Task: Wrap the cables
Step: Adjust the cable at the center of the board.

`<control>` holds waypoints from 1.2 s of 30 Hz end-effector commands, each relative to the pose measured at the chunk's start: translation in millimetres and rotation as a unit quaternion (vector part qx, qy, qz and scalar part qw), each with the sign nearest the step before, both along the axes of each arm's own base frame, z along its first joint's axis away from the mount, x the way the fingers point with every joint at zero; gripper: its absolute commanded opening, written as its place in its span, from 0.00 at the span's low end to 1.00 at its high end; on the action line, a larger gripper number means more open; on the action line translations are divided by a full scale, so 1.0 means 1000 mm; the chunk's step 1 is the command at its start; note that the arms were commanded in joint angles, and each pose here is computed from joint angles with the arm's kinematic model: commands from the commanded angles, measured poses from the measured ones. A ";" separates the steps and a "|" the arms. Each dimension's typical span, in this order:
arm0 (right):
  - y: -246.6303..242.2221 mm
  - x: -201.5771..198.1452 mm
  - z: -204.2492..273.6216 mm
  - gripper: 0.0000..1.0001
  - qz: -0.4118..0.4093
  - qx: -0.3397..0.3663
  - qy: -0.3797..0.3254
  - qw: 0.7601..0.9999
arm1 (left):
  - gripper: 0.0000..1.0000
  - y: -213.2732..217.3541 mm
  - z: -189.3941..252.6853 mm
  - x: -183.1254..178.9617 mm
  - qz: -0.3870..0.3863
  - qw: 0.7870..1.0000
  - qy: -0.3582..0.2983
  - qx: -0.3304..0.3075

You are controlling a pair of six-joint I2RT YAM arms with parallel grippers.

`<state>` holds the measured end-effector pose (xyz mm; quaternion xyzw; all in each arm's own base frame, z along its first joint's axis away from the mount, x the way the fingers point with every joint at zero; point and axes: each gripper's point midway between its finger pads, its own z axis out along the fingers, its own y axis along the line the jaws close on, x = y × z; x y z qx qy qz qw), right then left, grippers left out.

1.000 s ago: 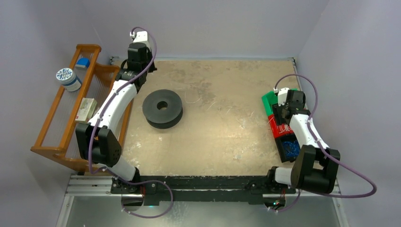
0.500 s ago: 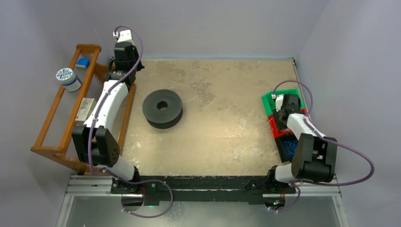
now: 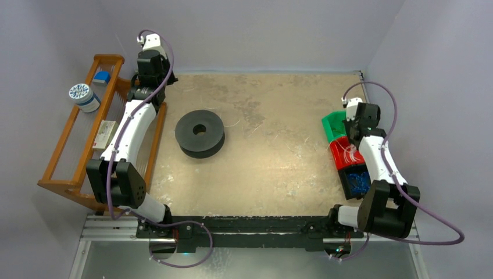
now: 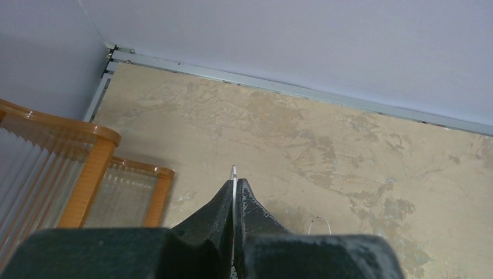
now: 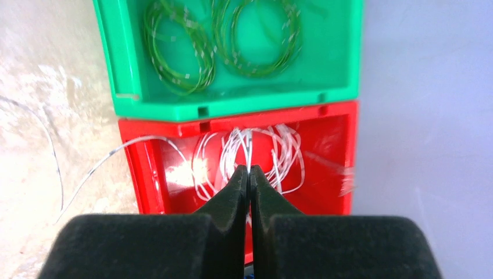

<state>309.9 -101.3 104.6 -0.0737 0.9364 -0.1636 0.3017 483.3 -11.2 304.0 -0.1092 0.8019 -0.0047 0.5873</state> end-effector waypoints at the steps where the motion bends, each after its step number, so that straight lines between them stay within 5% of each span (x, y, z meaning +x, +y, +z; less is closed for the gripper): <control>1: 0.007 0.024 0.063 0.03 0.027 0.002 -0.067 0.997 | 0.00 -0.007 0.022 0.006 -0.014 0.999 -0.030 -0.017; 9: 0.102 0.066 0.138 0.09 0.135 0.006 -0.144 0.980 | 0.00 0.028 0.066 0.006 0.071 0.995 -0.060 0.029; 15: 0.174 0.102 0.144 0.10 0.204 0.021 -0.163 0.965 | 0.00 0.052 0.086 -0.003 0.125 0.988 -0.067 0.056; 20: 0.193 0.120 0.103 0.16 0.203 0.015 -0.137 0.969 | 0.00 0.035 0.059 -0.008 0.065 0.995 -0.043 0.060; 28: 0.198 0.099 0.084 0.54 0.223 0.039 -0.138 0.964 | 0.00 0.003 0.028 -0.018 -0.025 0.998 -0.023 0.054; 36: 0.206 0.102 0.072 0.55 0.251 0.043 -0.149 0.956 | 0.00 -0.023 0.020 -0.018 -0.050 0.997 -0.016 0.059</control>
